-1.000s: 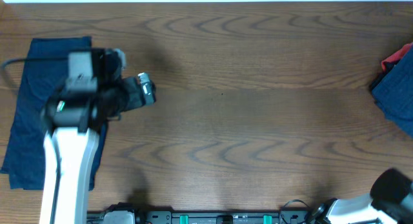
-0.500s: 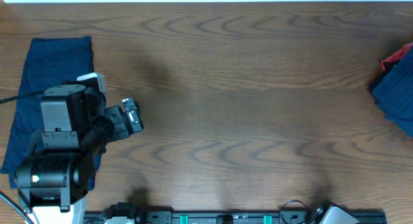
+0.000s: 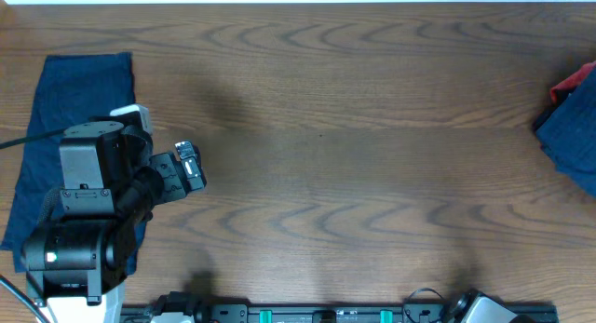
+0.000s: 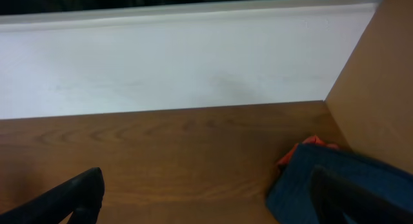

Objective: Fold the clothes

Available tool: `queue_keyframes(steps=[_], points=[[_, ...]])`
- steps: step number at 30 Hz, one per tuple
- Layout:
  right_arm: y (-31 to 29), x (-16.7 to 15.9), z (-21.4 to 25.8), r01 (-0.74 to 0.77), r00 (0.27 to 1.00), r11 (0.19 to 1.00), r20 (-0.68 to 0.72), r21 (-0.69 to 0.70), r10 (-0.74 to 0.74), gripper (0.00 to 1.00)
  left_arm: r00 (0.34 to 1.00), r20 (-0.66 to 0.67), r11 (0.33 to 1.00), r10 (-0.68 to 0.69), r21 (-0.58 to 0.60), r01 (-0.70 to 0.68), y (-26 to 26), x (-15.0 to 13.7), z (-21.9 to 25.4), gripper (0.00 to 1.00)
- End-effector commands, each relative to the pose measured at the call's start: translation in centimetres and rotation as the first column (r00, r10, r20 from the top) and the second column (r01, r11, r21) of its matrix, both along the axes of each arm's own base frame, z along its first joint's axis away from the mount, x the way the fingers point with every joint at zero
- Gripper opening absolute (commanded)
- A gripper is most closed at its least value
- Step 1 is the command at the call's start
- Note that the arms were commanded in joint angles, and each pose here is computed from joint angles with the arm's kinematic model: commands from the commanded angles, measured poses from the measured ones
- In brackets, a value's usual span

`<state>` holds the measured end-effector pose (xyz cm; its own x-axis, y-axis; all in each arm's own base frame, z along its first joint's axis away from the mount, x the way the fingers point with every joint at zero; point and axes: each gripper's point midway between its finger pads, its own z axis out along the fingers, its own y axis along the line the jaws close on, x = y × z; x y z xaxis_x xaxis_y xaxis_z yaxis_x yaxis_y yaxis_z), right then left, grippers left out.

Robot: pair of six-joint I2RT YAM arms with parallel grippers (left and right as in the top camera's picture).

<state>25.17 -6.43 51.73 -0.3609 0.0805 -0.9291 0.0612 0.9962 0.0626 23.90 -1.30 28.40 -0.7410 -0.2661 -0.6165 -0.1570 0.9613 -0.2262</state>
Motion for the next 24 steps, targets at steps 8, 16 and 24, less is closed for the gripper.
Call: queue_keyframes(steps=[8,16,24], points=[[0.87,-0.24,-0.32,-0.028,1.0,1.0,-0.013,0.014,0.028,0.99,0.999,0.013,0.998,0.036,0.058,-0.036,1.19,0.07,0.4,0.98],[0.87,-0.24,-0.31,-0.028,1.0,1.0,-0.012,0.013,0.028,0.99,0.999,0.012,0.998,0.036,0.058,-0.036,1.19,0.06,0.39,0.98],[0.87,-0.24,-0.31,-0.028,1.0,1.0,-0.012,0.013,0.028,0.99,0.999,0.012,0.998,0.036,0.058,-0.036,1.19,0.06,0.39,0.98]])
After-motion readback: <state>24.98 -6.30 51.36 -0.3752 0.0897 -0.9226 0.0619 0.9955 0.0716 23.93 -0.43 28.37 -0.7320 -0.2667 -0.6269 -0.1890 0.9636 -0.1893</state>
